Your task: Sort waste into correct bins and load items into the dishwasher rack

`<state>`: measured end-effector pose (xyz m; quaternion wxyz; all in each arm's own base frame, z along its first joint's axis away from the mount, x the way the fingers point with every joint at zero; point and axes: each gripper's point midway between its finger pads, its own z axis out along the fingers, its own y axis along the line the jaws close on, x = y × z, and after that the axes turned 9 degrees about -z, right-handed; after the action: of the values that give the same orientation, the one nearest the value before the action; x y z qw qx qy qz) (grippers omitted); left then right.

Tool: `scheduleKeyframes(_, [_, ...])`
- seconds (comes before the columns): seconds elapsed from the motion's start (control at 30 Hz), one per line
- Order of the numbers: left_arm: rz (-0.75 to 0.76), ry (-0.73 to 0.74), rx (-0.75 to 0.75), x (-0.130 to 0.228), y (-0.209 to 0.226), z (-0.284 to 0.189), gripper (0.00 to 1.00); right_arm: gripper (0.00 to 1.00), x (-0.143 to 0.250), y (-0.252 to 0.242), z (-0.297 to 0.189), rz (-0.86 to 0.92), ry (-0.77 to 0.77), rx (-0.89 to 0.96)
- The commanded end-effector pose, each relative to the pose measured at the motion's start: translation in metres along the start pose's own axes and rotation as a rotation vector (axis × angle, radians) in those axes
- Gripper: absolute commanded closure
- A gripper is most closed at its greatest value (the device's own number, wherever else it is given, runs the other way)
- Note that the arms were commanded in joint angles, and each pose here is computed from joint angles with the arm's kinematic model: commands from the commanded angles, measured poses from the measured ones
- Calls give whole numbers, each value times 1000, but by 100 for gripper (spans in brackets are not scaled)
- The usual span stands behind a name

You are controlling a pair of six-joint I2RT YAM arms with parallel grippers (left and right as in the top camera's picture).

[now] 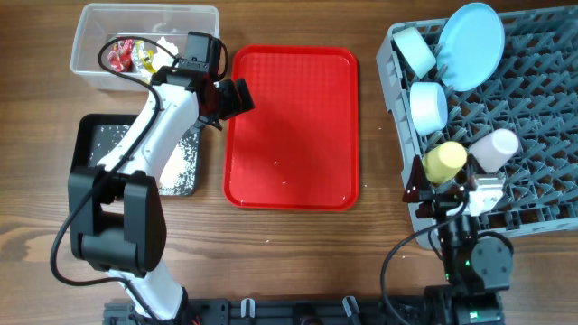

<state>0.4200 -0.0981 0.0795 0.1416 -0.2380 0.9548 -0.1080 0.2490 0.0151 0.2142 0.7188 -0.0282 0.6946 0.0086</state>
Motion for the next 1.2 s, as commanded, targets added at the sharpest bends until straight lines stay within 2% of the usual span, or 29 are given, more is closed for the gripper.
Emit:
scheduleKeyframes(0.0, [-3,-9,-6,-2,1,-1,0,0,16,7,-1,20,-11,-31])
scheduleKeyframes(0.17, [-3,-9,-6,-1,1,-1,0,0,37,9,-3,36,25,-41])
scheduleKeyframes(1.03, [-5,-10,-7,-2,2,-1,0,0,38,9,-4,35,31,-42])
scheduleKeyframes(1.17, [26,-52,-35,-9,6,-8,0,0,38,9,-4,35,31,-42])
